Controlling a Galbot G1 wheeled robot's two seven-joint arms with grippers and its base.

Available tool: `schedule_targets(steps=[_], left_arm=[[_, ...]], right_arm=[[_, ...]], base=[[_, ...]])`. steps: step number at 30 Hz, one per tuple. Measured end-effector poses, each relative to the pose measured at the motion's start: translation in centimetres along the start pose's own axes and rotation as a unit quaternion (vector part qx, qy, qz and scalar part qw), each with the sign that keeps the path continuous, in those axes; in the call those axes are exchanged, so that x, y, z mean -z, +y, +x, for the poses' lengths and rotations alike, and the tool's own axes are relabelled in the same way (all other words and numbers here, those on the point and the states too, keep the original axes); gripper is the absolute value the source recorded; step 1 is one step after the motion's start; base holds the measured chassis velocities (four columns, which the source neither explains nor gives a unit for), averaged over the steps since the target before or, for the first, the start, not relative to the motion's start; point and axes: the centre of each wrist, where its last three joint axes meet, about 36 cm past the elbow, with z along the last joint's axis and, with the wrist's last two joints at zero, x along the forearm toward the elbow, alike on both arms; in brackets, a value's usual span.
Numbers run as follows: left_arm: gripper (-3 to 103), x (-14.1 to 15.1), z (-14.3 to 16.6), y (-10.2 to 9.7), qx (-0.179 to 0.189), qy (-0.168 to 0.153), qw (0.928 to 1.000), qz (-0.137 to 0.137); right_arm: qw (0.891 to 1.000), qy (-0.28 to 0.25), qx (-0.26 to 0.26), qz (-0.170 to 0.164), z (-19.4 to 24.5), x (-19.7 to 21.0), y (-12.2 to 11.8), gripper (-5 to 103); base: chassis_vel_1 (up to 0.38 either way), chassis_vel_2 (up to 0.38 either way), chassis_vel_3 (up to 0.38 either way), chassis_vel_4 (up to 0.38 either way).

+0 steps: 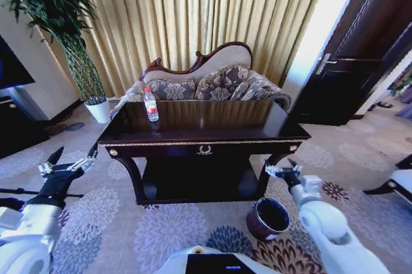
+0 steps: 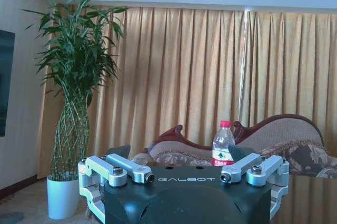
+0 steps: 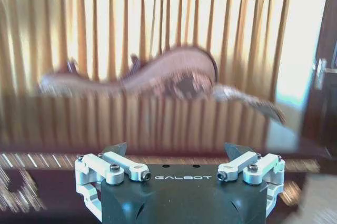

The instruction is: Move to the front of the table and place the trash on the table into the trash bin.

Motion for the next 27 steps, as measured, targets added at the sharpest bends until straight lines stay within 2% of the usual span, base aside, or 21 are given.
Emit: schedule_targets(steps=[4, 9, 27], left_arm=[[100, 0.0, 0.0, 0.0, 0.000, -0.001, 1.0000, 0.000], [100, 0.2, -0.2, 0.0, 0.000, -0.003, 1.0000, -0.003], [100, 0.0, -0.8, 0.3, 0.000, 0.008, 0.9999, -0.009]], right_arm=[[0.999, -0.029, 0.020, -0.019, 0.9, 1.9, 1.5, 100], [0.998, -0.044, 0.032, -0.022, 0.9, 2.4, 2.2, 100], [0.998, -0.045, 0.037, -0.019, -0.7, 0.6, 1.2, 100]], base=[[0.000, 0.000, 0.000, 0.000], [0.000, 0.000, 0.000, 0.000], [-0.018, 0.016, 0.021, -0.017]])
